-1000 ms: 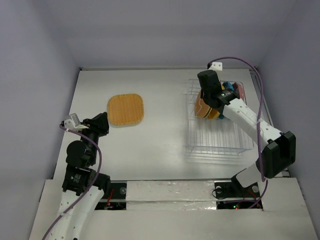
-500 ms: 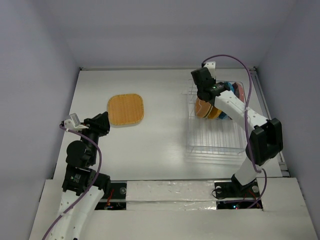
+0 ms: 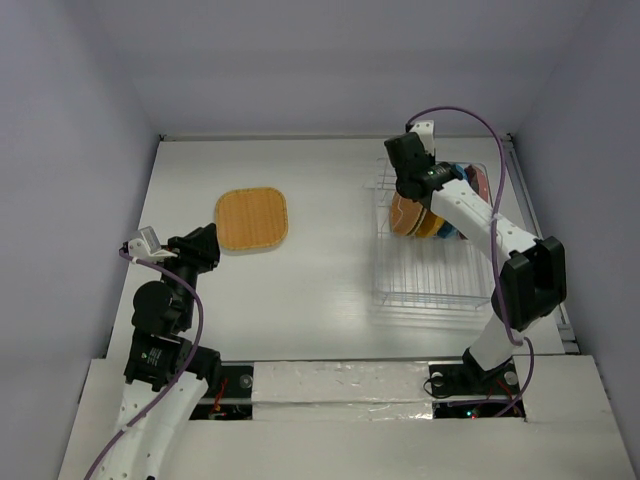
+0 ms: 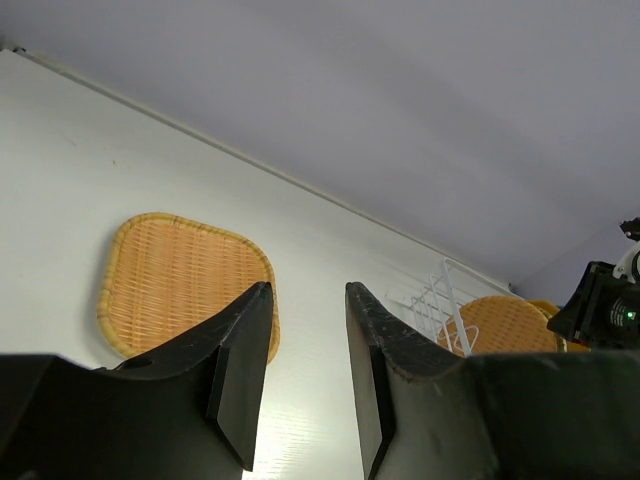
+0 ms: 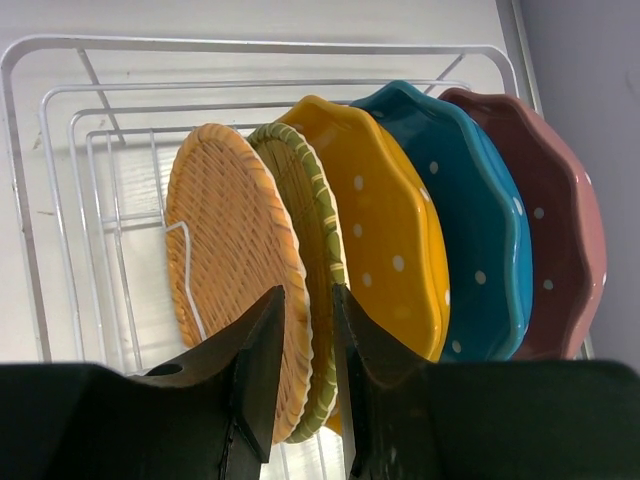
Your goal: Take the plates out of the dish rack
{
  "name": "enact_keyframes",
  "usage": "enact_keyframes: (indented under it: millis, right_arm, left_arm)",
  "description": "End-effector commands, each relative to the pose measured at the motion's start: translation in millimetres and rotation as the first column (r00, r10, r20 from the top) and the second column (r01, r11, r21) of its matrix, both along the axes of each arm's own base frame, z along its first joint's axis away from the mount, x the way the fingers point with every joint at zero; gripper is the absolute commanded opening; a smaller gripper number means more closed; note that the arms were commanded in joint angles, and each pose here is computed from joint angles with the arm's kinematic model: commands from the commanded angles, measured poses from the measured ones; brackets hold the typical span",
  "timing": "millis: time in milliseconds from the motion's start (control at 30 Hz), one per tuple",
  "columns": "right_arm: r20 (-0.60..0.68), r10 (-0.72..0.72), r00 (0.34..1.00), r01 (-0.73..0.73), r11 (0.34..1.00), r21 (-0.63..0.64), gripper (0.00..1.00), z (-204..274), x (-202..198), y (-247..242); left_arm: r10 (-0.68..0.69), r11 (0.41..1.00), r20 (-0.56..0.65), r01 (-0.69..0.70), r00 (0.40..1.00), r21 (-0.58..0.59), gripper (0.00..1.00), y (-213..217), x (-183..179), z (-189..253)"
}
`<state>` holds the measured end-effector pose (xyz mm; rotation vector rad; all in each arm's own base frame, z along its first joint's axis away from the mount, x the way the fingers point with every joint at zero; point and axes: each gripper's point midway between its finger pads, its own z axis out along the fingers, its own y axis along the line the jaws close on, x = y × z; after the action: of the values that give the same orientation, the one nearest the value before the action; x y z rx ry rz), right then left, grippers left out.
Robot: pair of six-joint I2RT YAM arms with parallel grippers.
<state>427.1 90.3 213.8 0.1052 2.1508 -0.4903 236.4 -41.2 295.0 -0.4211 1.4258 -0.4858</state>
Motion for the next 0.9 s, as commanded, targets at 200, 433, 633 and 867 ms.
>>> enact_keyframes:
  millis: [200, 433, 633, 867]
  right_arm:
    - [0.045, -0.005, 0.999, 0.004, 1.000, 0.031, 0.32, 10.0, 18.3, -6.6]
    - [0.010, 0.018, 1.000, -0.018, 0.999, 0.028, 0.31, -3.6, 22.3, -1.4]
    - [0.000, 0.018, 1.000, -0.018, 1.000, 0.011, 0.32, 4.1, 19.4, -4.2]
    - [-0.009, 0.042, 0.999, -0.041, 0.998, 0.040, 0.32, 1.3, 22.5, 3.4]
  left_arm:
    - [-0.007, 1.000, 0.045, 0.007, 0.999, -0.003, 0.32, -1.4, -0.2, 13.7]
    - [-0.007, 1.000, 0.043, 0.007, 0.999, -0.005, 0.32, -1.5, -0.1, 13.7]
    - [-0.007, 1.000, 0.045, 0.007, 0.999, -0.005, 0.32, -1.4, -0.2, 13.7]
    - [-0.007, 1.000, 0.049, 0.007, 0.999, -0.006, 0.32, -1.2, -1.0, 14.7]
